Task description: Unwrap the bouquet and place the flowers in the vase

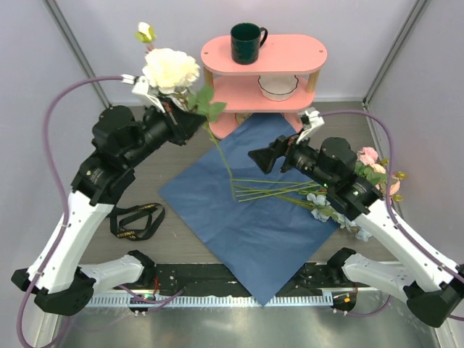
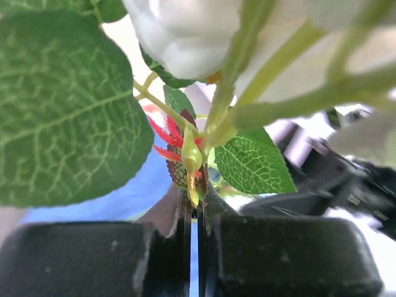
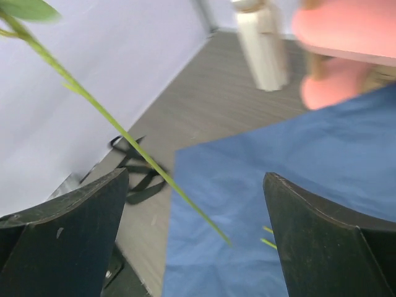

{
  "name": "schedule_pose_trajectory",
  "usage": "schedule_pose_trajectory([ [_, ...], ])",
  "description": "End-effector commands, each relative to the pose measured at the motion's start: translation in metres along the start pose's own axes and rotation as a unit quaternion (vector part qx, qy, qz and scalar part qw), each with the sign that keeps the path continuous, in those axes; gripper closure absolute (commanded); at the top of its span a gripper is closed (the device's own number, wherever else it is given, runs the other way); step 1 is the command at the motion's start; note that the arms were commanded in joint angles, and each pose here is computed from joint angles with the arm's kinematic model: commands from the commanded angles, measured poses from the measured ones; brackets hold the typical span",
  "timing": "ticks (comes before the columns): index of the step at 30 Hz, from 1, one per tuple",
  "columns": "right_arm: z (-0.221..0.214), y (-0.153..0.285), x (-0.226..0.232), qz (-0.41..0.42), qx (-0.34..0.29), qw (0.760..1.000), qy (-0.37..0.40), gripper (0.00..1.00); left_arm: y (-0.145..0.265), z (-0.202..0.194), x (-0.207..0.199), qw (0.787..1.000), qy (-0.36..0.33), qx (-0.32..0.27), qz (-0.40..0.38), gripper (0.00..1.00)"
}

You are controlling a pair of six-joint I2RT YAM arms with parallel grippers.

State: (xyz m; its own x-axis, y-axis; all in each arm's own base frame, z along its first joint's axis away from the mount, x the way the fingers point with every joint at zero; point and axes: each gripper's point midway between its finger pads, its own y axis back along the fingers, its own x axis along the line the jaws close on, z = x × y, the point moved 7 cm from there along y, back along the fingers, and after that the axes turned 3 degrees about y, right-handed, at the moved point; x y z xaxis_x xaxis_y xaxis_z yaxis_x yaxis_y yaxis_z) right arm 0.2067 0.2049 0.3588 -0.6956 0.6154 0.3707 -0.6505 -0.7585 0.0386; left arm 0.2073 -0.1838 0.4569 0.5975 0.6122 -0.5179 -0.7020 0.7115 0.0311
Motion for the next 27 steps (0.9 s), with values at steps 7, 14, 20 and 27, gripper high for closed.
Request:
schedule_pose_trajectory([
  [7, 0.033, 0.069, -0.014, -0.171, -0.08, 0.982, -0.01, 0.02, 0.041, 0.135, 0.04, 0.91, -0.123, -0.226, 0.324, 1.0],
  [14, 0.037, 0.076, -0.011, -0.173, -0.078, 0.982, -0.011, 0.02, 0.034, 0.213, 0.033, 0.868, -0.15, -0.34, 0.329, 1.0],
  [20, 0.048, 0.083, -0.008, -0.181, -0.085, 0.98, 0.008, 0.02, 0.021, 0.243, 0.032, 0.849, -0.171, -0.399, 0.301, 1.0],
  [27, 0.064, 0.091, -0.006, -0.194, -0.094, 0.976, 0.032, 0.02, -0.001, 0.257, 0.052, 0.848, -0.161, -0.42, 0.282, 1.0],
])
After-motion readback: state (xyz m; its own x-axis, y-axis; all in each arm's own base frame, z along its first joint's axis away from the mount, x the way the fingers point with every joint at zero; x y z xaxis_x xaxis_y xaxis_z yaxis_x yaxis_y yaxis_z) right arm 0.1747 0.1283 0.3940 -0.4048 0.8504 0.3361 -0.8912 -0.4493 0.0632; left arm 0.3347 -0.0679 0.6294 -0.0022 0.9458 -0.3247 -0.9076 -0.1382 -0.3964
